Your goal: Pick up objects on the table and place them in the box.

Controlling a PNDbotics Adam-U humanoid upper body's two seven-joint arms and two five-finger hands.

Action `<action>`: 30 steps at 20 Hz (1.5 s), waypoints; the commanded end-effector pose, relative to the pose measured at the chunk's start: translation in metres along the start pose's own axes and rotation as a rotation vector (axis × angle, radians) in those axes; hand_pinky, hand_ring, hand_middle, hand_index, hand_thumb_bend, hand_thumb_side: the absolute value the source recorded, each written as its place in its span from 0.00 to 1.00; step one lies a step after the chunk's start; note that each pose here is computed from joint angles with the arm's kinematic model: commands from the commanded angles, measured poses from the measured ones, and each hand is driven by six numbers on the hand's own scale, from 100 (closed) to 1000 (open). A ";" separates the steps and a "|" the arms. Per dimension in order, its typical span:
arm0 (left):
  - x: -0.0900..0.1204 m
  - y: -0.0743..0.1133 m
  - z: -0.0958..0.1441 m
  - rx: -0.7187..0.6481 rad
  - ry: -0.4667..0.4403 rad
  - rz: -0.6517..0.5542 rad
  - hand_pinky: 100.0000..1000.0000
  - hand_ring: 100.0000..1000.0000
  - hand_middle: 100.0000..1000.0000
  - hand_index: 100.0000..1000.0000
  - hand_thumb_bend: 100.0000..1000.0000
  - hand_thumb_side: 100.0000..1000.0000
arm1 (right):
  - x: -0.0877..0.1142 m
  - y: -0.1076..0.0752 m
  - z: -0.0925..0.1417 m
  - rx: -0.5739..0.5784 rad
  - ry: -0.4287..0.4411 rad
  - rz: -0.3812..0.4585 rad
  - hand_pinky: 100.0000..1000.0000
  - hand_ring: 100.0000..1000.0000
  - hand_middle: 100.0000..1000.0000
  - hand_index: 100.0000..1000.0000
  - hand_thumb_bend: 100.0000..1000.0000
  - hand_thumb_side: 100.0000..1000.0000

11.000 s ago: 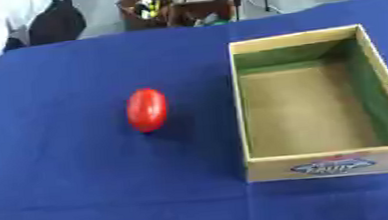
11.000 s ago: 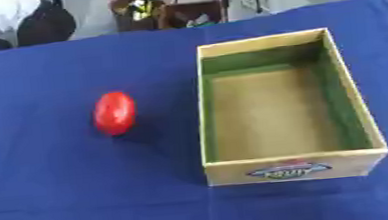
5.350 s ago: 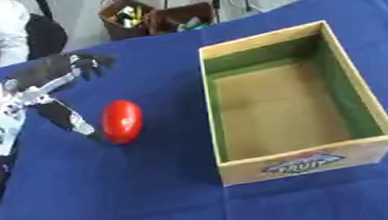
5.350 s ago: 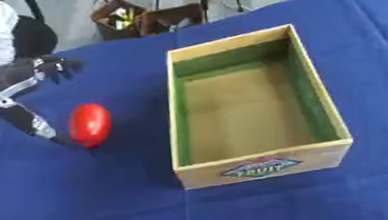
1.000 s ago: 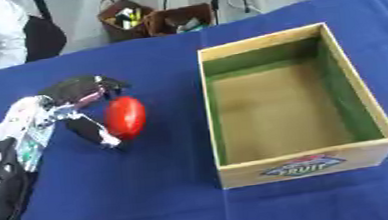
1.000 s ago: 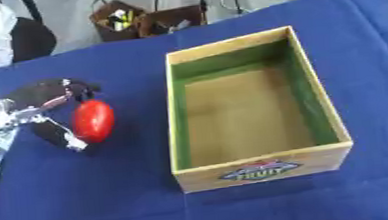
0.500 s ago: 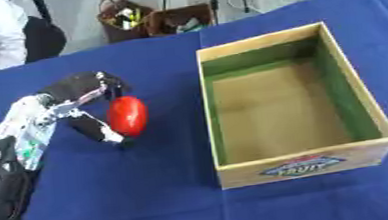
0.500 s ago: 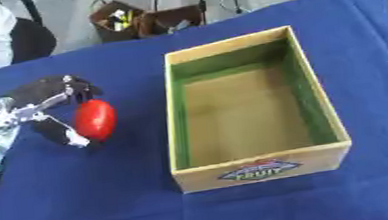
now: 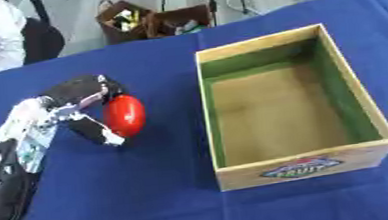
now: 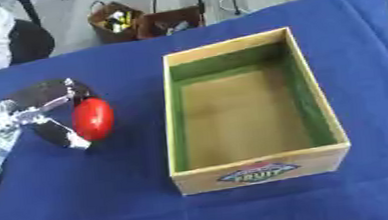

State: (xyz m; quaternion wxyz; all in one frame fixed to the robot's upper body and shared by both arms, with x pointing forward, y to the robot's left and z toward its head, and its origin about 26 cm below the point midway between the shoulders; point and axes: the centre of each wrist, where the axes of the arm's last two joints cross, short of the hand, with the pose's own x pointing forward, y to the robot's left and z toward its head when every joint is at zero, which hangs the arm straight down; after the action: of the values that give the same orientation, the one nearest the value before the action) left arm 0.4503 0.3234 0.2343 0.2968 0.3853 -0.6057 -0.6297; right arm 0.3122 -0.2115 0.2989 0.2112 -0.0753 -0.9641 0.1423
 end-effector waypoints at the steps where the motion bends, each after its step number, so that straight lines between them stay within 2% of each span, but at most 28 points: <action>1: -0.002 0.009 0.000 0.023 0.000 -0.025 0.33 0.41 0.43 0.68 0.72 0.58 | 0.008 -0.004 -0.005 -0.014 -0.034 0.001 0.93 0.93 0.49 0.65 0.00 0.55; 6: -0.001 0.008 0.000 0.054 -0.001 -0.016 0.30 0.39 0.40 0.64 0.67 0.62 | 0.007 -0.004 -0.004 -0.016 -0.028 0.005 0.93 0.93 0.49 0.65 0.00 0.55; 8: -0.002 0.009 0.001 0.069 0.001 -0.015 0.28 0.36 0.36 0.58 0.63 0.64 | 0.007 -0.004 -0.004 -0.016 -0.025 0.006 0.93 0.94 0.49 0.65 0.00 0.55; 11: -0.002 0.012 0.003 0.097 0.005 -0.016 0.26 0.35 0.33 0.55 0.62 0.66 | 0.006 -0.004 -0.003 -0.015 -0.017 0.007 0.93 0.94 0.49 0.65 0.00 0.55; 21: -0.001 0.021 0.008 0.166 0.018 -0.029 0.21 0.30 0.26 0.48 0.53 0.72 | 0.005 -0.004 -0.001 -0.018 -0.007 0.006 0.93 0.94 0.49 0.66 0.00 0.55; 30: 0.007 0.038 0.009 0.258 -0.005 -0.033 0.14 0.25 0.22 0.44 0.37 0.77 | 0.006 -0.003 -0.002 -0.022 -0.010 -0.001 0.93 0.93 0.49 0.66 0.00 0.54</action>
State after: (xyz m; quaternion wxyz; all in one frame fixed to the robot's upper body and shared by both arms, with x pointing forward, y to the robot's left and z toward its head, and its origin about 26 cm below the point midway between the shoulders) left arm 0.4416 0.3106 0.2496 0.2528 0.4079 -0.6749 -0.5605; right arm 0.3125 -0.2127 0.2957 0.2215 -0.0785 -0.9628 0.1334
